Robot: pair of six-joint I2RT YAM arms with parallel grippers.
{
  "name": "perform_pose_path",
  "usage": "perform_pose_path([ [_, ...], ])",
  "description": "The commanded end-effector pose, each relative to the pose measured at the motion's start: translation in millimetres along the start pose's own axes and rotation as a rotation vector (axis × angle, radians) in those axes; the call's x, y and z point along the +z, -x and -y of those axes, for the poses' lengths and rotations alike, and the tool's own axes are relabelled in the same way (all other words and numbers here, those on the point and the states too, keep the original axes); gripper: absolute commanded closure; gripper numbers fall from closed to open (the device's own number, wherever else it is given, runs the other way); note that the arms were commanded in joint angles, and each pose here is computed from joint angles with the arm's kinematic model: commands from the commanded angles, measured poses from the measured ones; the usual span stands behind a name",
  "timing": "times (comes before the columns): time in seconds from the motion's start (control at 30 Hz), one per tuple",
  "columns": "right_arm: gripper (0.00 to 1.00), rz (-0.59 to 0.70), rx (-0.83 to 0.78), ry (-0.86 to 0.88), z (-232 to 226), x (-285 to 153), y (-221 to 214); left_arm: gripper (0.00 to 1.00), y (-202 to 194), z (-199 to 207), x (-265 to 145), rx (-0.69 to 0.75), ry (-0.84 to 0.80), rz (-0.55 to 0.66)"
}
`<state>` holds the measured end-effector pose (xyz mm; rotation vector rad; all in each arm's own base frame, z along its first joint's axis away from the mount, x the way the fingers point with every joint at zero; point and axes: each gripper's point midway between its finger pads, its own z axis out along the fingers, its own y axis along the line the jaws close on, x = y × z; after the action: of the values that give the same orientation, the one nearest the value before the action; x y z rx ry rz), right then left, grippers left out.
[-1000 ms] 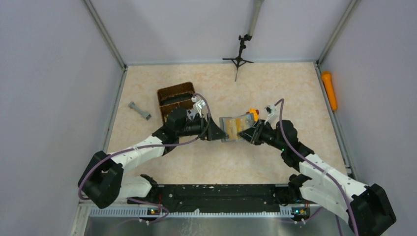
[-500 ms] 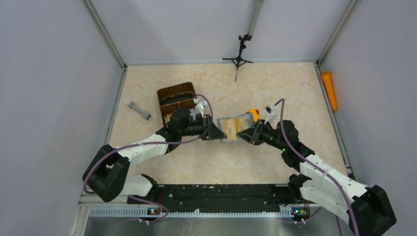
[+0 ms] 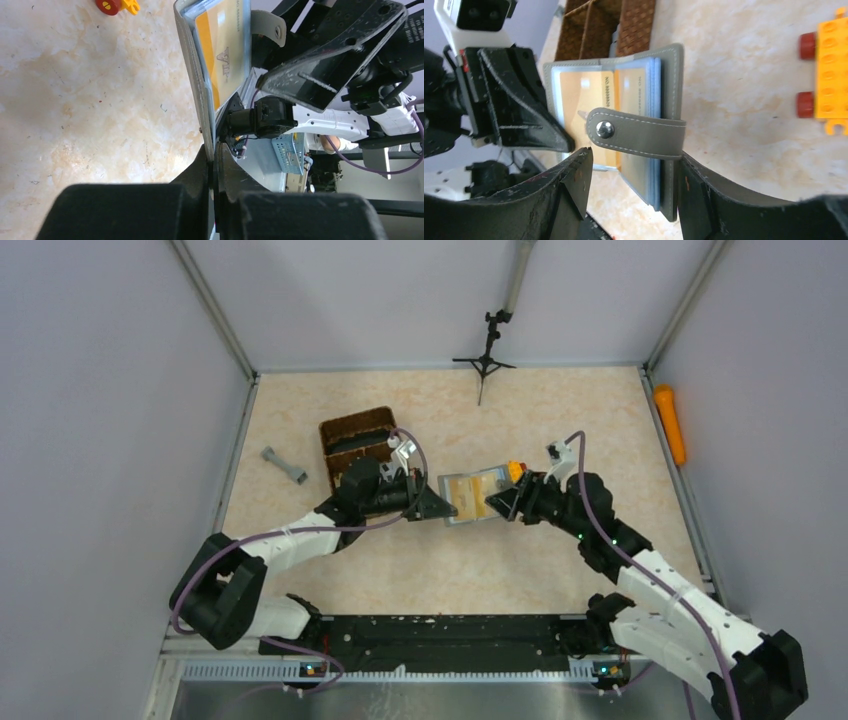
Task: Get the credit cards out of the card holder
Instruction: Remove the credit card from the card holder.
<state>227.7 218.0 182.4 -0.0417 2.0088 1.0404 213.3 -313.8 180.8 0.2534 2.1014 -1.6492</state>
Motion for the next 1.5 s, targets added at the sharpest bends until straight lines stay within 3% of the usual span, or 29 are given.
perform_pose_path([
  [0.0, 0.4, 0.075, -0.12, -0.155, 12, -17, 31, 1.0, 7, 15, -3, 0.053, -0.066, 0.025],
  [0.13, 0.4, 0.099, -0.171, -0.149, 1, -29, 46, 1.0, 9, 7, -3, 0.043, -0.027, 0.031],
  [0.37, 0.49, -0.027, -0.209, 0.119, -56, -32, 37, 1.0, 10, 3, -3, 0.052, 0.0, 0.021],
  [0.6, 0.52, -0.113, -0.062, 0.228, -59, -3, 9, 1.0, 9, 29, -4, 0.036, -0.154, 0.013],
  [0.97, 0.53, -0.139, 0.042, 0.154, -41, 13, -1, 1.0, 8, 56, -14, 0.08, -0.272, 0.023],
  [1.23, 0.56, -0.165, 0.152, 0.352, -72, 11, -5, 1.0, 6, 69, -20, 0.095, -0.333, 0.023],
  [1.47, 0.6, -0.12, 0.268, 0.446, -70, -3, 6, 1.0, 7, 81, -29, 0.126, -0.379, 0.057],
])
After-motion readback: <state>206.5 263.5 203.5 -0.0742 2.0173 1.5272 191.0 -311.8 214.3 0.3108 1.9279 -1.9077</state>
